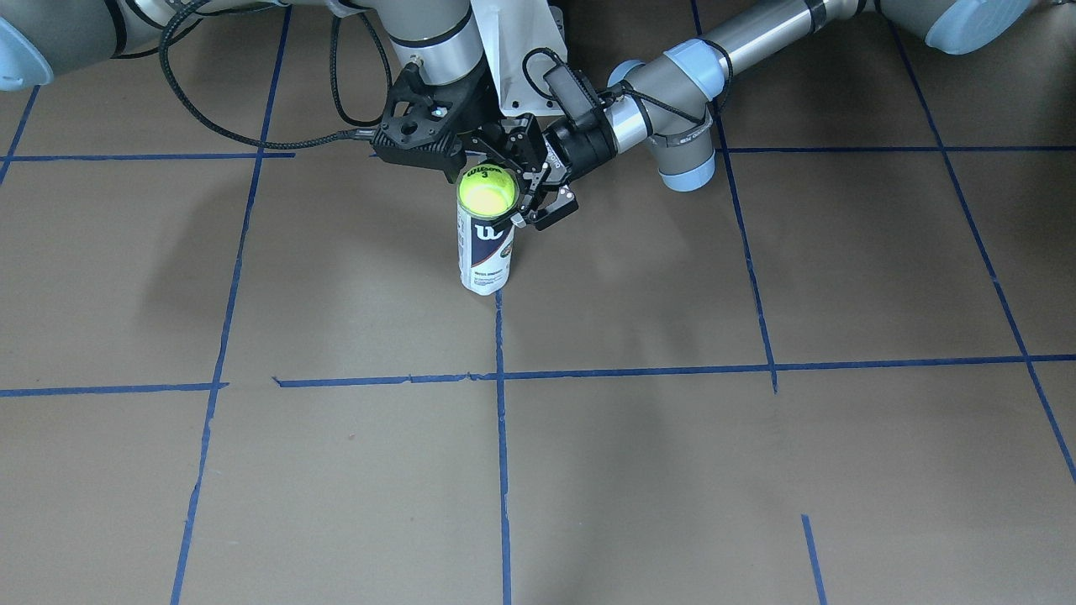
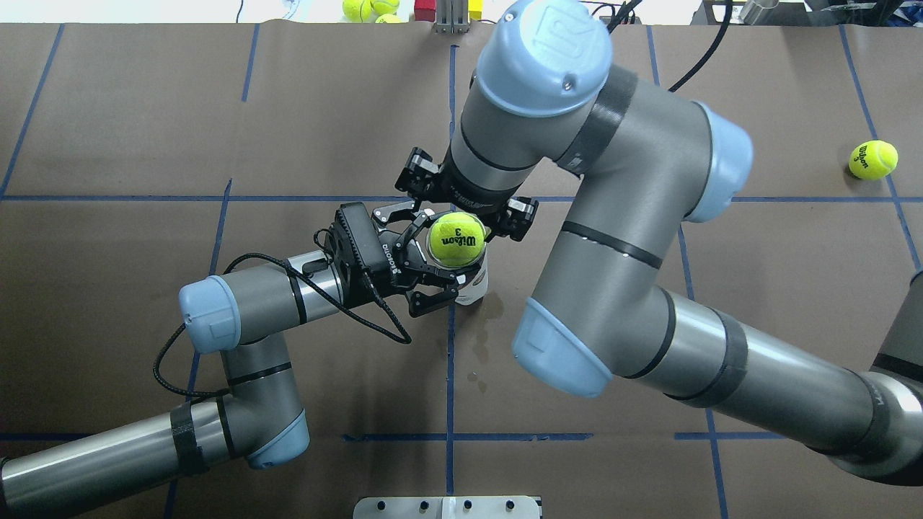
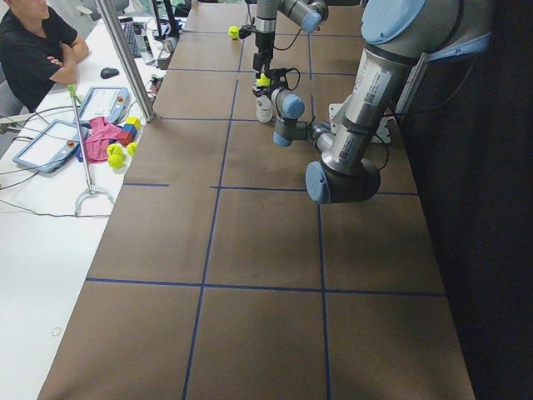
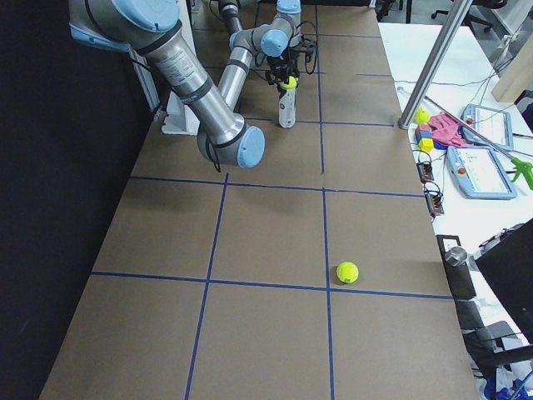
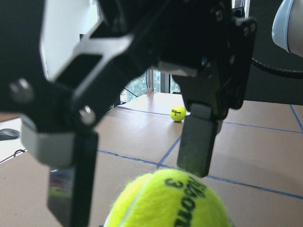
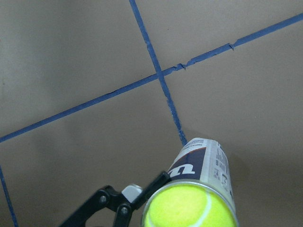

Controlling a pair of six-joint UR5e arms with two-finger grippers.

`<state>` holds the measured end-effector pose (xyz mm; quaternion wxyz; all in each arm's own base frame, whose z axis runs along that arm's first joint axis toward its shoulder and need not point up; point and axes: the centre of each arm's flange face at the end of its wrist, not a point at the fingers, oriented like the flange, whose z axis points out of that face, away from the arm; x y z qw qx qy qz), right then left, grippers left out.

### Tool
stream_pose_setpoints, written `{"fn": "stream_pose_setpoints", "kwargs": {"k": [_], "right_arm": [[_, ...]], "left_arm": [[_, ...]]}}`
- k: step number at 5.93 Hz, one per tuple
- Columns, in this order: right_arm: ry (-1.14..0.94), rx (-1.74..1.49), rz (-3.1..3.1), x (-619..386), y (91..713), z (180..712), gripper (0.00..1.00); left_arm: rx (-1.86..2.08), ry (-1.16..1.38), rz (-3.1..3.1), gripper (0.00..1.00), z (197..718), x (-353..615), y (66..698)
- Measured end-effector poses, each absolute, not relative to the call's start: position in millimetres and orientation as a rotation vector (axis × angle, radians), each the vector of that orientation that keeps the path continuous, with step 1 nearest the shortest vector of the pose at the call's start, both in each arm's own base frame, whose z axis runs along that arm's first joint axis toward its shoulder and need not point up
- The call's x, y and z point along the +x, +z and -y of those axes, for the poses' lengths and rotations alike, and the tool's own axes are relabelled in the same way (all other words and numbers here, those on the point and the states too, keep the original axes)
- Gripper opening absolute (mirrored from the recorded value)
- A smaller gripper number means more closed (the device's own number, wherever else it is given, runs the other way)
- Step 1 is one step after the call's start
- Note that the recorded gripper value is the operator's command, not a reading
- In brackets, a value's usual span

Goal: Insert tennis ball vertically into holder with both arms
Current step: 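Open the right gripper to drop the ball onto the tube, then lift away, then move the right gripper to the farther tennis ball and grasp it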

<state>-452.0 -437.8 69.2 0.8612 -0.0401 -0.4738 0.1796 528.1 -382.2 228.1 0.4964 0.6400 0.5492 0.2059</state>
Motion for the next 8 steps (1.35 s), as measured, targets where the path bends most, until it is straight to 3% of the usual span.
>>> {"fn": "stream_pose_setpoints", "kwargs": {"k": [1, 4, 8], "right_arm": [[0.403, -0.092, 0.996, -420.7, 81.2, 452.4, 1.0], [0.329, -0.016, 0.91, -275.9, 199.1, 545.4, 1.0], [0.194, 0.018, 0.794, -185.5, 319.5, 593.5, 1.0]], "left_arm": [[1.55, 0.498, -1.331, 0.81, 382.1, 527.9, 228.3], [1.551, 0.497, -1.332, 0.9, 381.5, 527.6, 228.3], [1.548, 0.497, -1.336, 0.89, 380.4, 528.5, 227.2]]}}
